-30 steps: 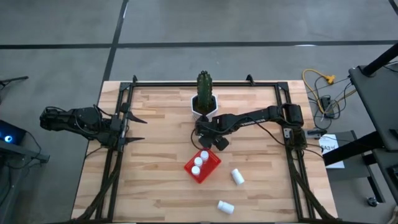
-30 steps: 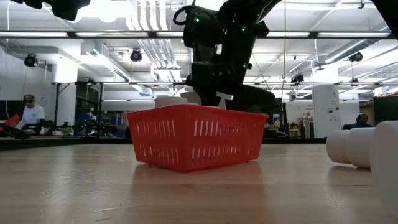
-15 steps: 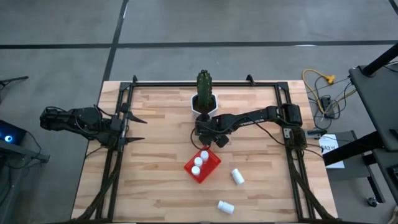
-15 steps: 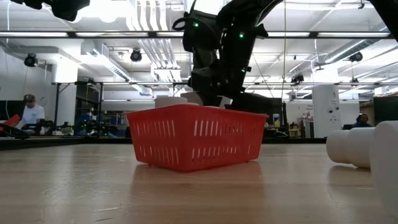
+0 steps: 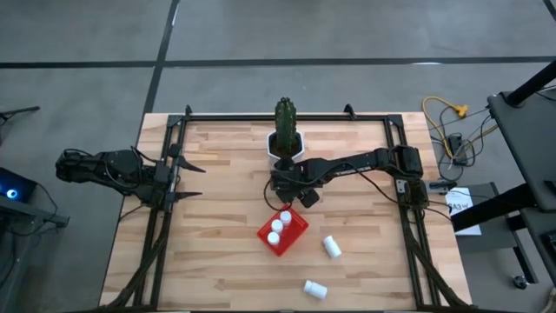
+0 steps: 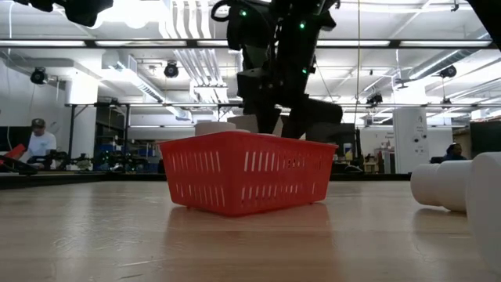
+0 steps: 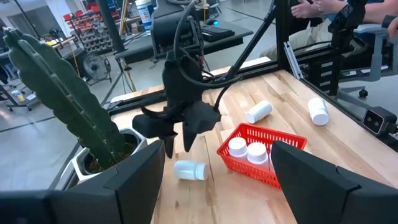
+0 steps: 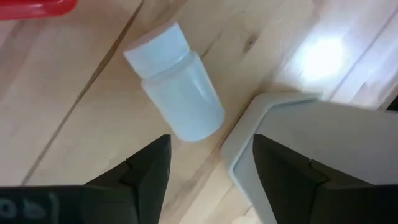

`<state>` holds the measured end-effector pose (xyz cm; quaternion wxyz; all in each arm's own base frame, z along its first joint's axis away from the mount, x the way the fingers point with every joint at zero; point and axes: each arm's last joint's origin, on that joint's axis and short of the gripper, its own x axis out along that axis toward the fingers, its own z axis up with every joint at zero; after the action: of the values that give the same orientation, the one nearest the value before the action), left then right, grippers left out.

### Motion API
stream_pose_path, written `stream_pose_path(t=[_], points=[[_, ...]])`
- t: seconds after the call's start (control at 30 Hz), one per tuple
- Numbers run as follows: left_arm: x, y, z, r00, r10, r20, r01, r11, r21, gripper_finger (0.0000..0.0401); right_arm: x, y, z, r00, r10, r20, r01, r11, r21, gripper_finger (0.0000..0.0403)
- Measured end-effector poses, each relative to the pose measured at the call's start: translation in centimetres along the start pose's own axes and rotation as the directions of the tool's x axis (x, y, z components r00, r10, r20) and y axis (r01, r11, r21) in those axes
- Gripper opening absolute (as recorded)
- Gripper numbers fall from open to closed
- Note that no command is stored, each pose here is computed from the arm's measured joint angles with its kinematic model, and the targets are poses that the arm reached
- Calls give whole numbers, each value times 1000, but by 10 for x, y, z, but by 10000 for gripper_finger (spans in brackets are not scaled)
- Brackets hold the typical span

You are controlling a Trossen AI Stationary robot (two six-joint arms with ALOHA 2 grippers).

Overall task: Pick and place pill bottles into a basket
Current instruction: Put the white pill bottle into the red bin

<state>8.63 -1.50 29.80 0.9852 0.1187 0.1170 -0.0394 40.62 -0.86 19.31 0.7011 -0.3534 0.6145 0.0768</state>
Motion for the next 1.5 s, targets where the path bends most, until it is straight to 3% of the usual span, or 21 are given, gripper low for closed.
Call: stream_pose_path(t=[0.33,0.7,1.5], points=[[0,0,0,1000,0,2,0,1000,-1,277,-28,-13,11,998,-39,57,33,995,98,148],[-1,0,1,1000,-5,11,5,1000,-4,277,-32,-21,11,996,-35,86,23,991,133,15],[-2,0,0,1000,-6,16,7,1000,-6,277,-17,-52,-18,996,-86,7,81,963,257,8]])
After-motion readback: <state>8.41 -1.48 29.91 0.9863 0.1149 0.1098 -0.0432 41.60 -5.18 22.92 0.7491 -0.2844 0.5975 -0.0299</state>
